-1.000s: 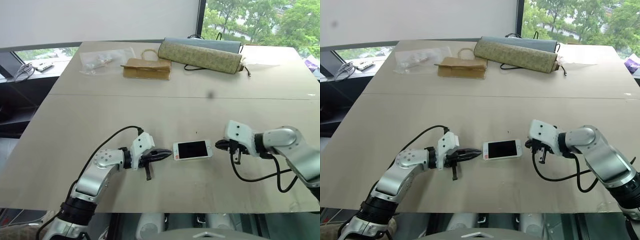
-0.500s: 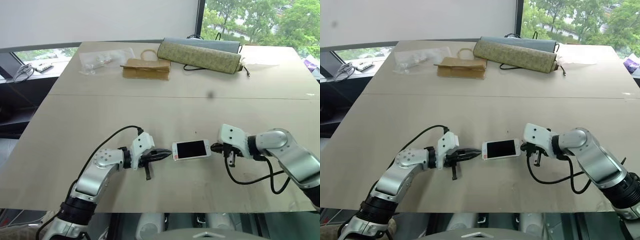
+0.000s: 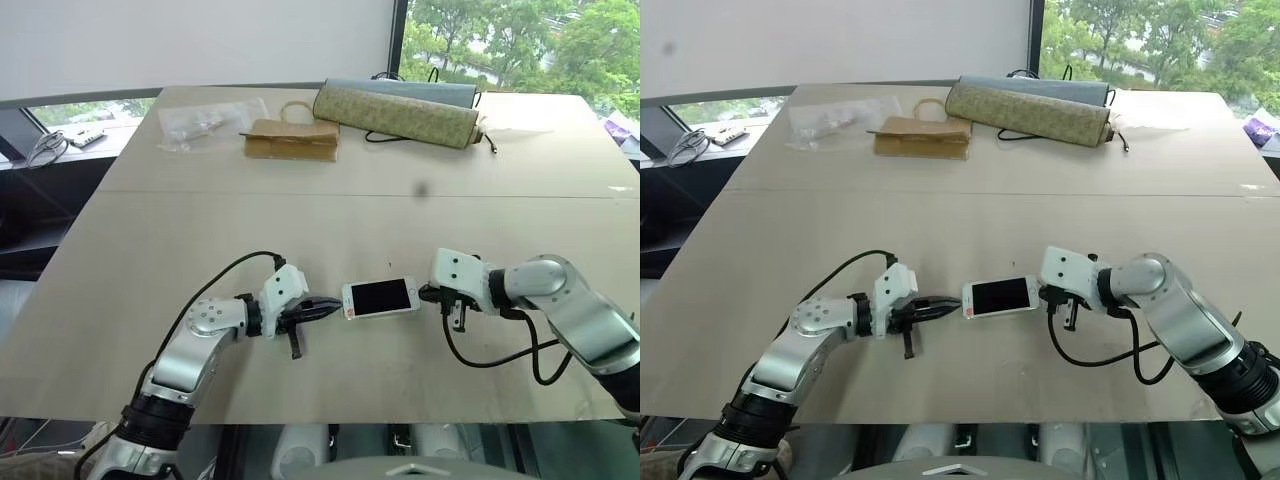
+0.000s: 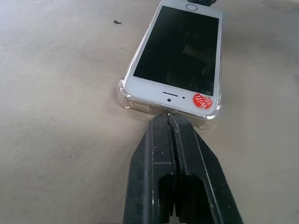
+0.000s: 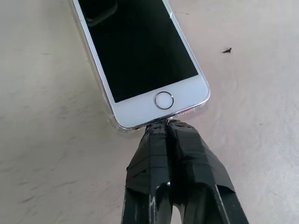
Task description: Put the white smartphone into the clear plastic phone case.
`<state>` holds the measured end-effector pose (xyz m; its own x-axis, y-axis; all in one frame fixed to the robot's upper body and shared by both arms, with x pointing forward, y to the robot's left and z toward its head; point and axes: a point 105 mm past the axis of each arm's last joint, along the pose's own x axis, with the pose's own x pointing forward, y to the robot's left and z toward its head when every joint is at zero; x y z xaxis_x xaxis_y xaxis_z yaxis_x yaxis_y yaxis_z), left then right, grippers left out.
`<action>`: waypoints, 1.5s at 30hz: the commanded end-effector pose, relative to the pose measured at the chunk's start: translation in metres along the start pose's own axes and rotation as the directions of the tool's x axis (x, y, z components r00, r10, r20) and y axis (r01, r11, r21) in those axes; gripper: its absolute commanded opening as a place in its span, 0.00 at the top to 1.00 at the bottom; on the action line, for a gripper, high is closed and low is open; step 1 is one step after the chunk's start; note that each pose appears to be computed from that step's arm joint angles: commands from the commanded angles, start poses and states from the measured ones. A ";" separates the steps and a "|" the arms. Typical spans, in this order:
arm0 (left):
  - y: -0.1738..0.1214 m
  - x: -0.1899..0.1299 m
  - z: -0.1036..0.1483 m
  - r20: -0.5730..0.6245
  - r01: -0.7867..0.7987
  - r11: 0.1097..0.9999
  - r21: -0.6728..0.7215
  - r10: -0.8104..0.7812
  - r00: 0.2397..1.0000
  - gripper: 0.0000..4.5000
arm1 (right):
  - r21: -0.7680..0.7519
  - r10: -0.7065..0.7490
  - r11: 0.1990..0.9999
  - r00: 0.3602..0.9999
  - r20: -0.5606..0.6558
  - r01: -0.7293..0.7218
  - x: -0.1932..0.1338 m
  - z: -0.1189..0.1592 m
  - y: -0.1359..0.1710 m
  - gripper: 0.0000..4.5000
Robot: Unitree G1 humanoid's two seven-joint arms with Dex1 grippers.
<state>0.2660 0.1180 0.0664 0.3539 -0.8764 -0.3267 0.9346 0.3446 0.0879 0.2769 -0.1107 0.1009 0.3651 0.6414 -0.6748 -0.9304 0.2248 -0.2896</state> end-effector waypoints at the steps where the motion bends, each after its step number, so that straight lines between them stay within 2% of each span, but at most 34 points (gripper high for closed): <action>1: -0.001 0.012 0.008 0.026 0.021 0.999 0.028 -0.022 0.999 0.99 | -0.078 0.036 0.996 0.997 0.074 -0.030 0.005 0.022 0.003 1.00; 10: 0.013 0.019 0.013 0.027 -0.002 0.999 0.053 0.000 1.000 0.99 | -0.073 -0.052 0.996 0.998 0.027 0.054 -0.001 0.011 -0.017 1.00; 17: 0.017 0.011 0.009 0.005 -0.023 0.998 0.053 0.023 1.000 0.99 | 0.033 -0.115 0.993 0.993 0.004 0.115 -0.035 -0.011 -0.036 1.00; 23: 0.019 0.007 0.010 0.007 -0.036 0.998 0.047 0.036 0.999 0.99 | 0.055 -0.156 0.988 0.969 0.192 0.148 -0.049 0.018 -0.048 1.00; 30: 0.024 -0.003 0.015 0.029 -0.066 0.997 0.028 0.065 0.997 0.99 | 0.042 -0.061 0.998 0.955 0.290 0.051 -0.023 0.043 -0.026 1.00; 36: 0.023 -0.010 0.024 0.057 -0.064 0.998 0.017 0.063 0.996 0.99 | 0.021 0.007 1.000 0.949 0.316 -0.015 -0.002 0.052 -0.013 1.00; 40: 0.016 -0.009 0.047 0.135 -0.014 1.000 -0.014 0.016 0.991 0.99 | 0.028 0.003 1.000 0.948 0.319 -0.012 -0.006 0.050 -0.014 1.00; 45: 0.010 0.009 0.061 0.155 0.036 0.999 -0.014 -0.034 0.987 0.99 | 0.051 -0.025 0.999 0.952 0.305 0.010 -0.012 0.041 -0.015 1.00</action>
<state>0.2836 0.1025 0.1148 0.3507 -0.9155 -0.1972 0.9361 0.3486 0.0465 0.2855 -0.0902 0.1262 0.3378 0.8174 -0.4667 -0.9400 0.2677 -0.2115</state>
